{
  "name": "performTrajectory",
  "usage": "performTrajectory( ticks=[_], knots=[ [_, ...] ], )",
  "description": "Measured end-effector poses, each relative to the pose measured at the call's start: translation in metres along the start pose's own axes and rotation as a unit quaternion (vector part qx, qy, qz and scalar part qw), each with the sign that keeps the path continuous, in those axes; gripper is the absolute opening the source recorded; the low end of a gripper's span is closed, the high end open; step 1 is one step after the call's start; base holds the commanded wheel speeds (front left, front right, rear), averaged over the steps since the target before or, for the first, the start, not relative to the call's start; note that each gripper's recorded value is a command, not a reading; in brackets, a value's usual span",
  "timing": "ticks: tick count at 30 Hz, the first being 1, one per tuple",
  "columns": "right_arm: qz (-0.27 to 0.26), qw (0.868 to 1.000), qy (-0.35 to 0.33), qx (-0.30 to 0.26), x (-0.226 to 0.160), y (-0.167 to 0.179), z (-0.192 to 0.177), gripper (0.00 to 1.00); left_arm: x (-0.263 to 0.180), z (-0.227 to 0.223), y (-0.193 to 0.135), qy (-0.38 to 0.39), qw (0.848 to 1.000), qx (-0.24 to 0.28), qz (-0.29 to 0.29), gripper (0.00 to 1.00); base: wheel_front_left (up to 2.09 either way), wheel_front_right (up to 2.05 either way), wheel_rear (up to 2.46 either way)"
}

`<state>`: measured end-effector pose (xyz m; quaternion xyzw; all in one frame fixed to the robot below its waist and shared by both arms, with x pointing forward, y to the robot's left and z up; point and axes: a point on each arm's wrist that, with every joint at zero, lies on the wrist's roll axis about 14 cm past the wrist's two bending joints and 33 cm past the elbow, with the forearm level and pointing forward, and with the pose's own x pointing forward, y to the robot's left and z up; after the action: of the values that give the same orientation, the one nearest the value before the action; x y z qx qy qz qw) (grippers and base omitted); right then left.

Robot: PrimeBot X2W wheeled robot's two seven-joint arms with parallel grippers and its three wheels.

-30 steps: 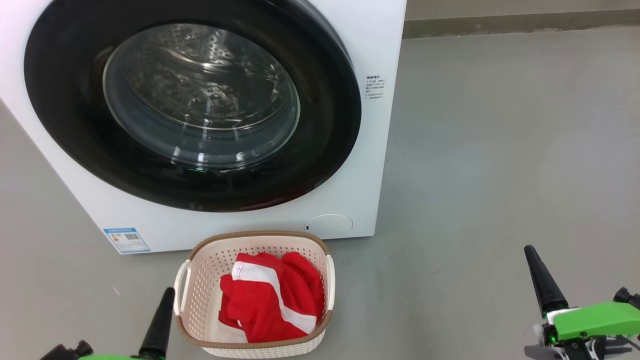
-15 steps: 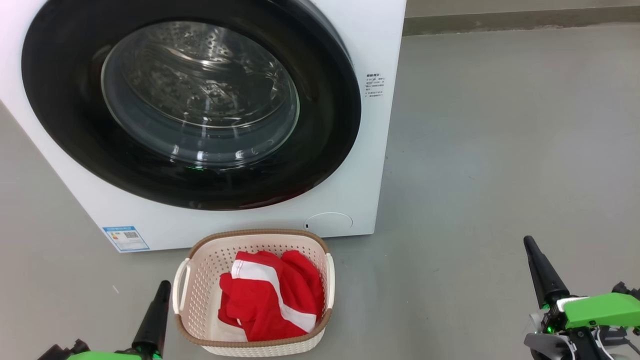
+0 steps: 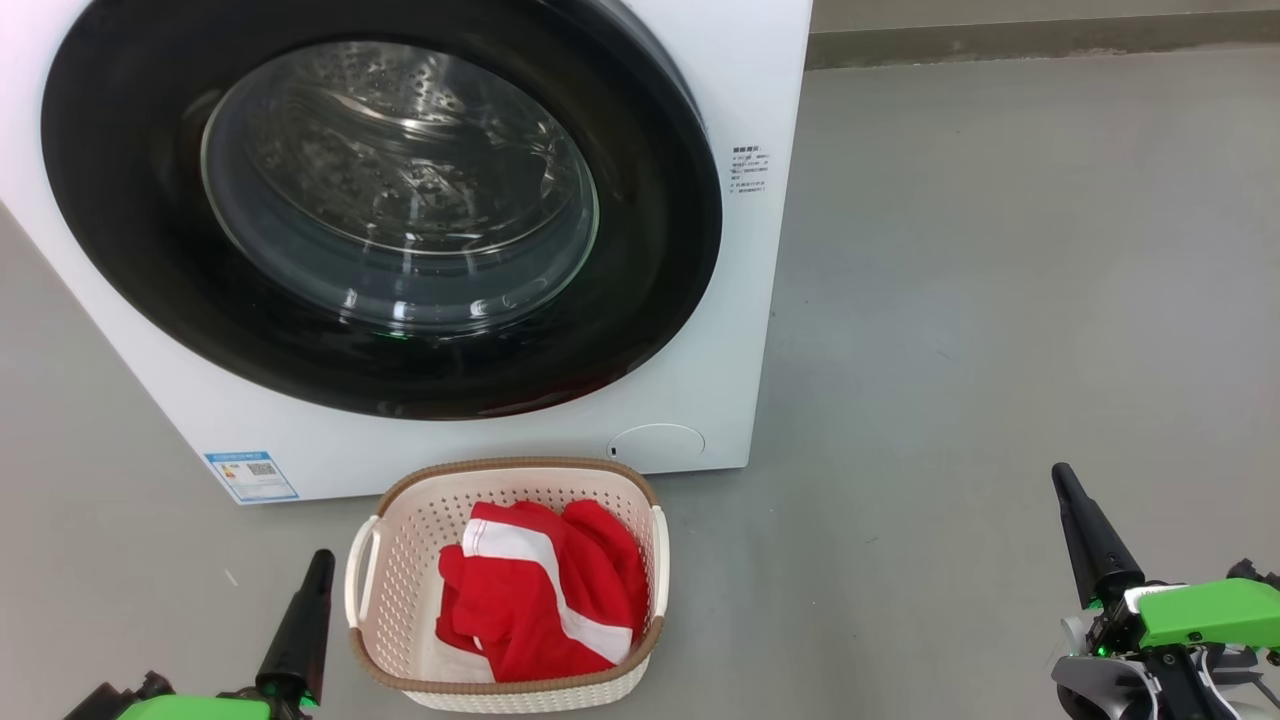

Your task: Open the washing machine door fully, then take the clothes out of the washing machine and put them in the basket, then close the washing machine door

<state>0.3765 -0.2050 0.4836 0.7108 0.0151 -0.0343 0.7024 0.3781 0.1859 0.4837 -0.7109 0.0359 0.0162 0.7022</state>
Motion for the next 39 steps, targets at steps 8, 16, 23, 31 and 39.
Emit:
performTrajectory(
  ticks=[8, 16, 23, 31, 39],
  knots=[
    [0.0, 1.0, -0.001, 0.0, 0.0, 0.0, 0.0007, 0.0, 0.0, 0.0008, 0.0, -0.002, 1.0, -0.001, 0.0, 0.0, 0.0, 0.0, 0.0],
    [0.0, 1.0, -0.001, 0.0, -0.0001, 0.0, 0.0009, 0.0, -0.0001, 0.0014, 0.0, -0.003, 1.0, -0.001, 0.0, 0.0, 0.0, 0.0, 0.0],
    [0.0, 1.0, 0.0, 0.001, -0.0001, 0.0, 0.0007, 0.0, -0.0002, 0.0019, 0.0, -0.003, 1.0, -0.002, 0.0, 0.0, 0.0, 0.0, 0.0],
    [0.0, 1.0, 0.001, 0.001, -0.0001, -0.0001, 0.0005, 0.0, -0.0002, 0.0019, 0.0, -0.003, 1.0, -0.002, 0.0, 0.0, 0.0, 0.0, 0.0],
    [0.0, 1.0, 0.0, 0.002, -0.0002, -0.0001, 0.0007, 0.0, -0.0002, 0.001, 0.0, -0.001, 1.0, -0.002, 0.0, 0.0, 0.0, 0.0, 0.0]
  ],
)
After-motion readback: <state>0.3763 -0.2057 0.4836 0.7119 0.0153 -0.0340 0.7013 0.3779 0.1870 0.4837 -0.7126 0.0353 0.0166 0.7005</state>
